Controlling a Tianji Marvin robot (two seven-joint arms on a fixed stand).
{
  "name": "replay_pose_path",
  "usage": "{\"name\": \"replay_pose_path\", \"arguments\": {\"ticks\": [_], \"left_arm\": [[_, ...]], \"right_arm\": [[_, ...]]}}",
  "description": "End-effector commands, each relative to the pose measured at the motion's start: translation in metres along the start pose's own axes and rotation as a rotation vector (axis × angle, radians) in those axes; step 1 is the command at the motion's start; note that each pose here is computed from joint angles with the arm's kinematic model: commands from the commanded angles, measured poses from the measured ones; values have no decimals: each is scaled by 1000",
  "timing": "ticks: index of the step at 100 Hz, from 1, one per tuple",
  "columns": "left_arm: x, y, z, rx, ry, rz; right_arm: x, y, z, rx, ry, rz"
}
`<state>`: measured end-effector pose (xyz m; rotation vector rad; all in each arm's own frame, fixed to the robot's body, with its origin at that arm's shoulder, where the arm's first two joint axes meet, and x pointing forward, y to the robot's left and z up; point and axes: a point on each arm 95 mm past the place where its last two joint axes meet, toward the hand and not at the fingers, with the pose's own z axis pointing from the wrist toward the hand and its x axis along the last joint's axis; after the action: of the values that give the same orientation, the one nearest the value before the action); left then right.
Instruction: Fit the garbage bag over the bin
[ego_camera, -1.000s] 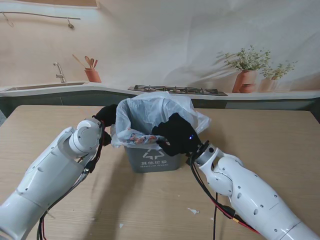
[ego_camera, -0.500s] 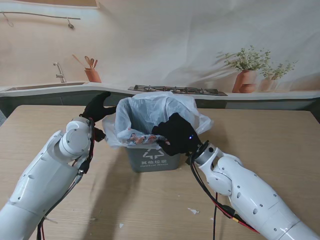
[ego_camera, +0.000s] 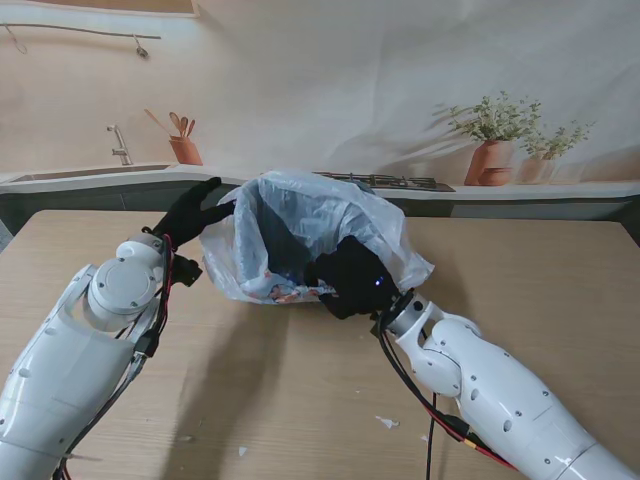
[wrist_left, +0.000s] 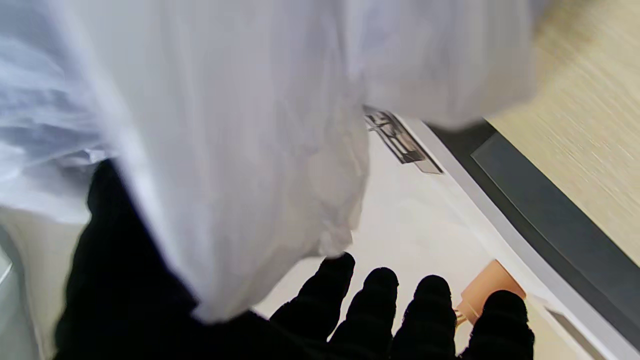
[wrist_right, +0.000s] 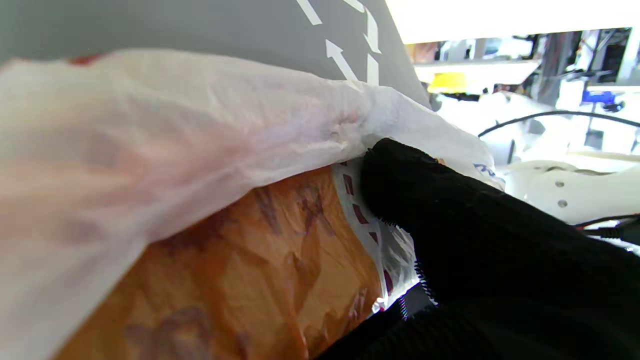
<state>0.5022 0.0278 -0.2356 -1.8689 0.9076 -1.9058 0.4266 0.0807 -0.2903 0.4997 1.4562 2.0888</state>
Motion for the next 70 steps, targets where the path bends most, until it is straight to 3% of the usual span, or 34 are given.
{"name": "replay_pose_path", "arguments": {"ticks": [1, 13, 31, 47, 70], "left_arm": [[2, 2, 3, -13, -5, 6], [2, 8, 9, 35, -37, 21], [-2, 16, 15, 24, -79, 12], [0, 18, 17, 18, -74, 3], [6, 17, 14, 61, -95, -165]], "right_arm": [[5, -2, 3, -3, -1, 7], [9, 3, 3, -46, -7, 8], [16, 16, 3, -102, -21, 4], [25, 24, 4, -129, -35, 3], [37, 32, 7, -155, -74, 17]]}}
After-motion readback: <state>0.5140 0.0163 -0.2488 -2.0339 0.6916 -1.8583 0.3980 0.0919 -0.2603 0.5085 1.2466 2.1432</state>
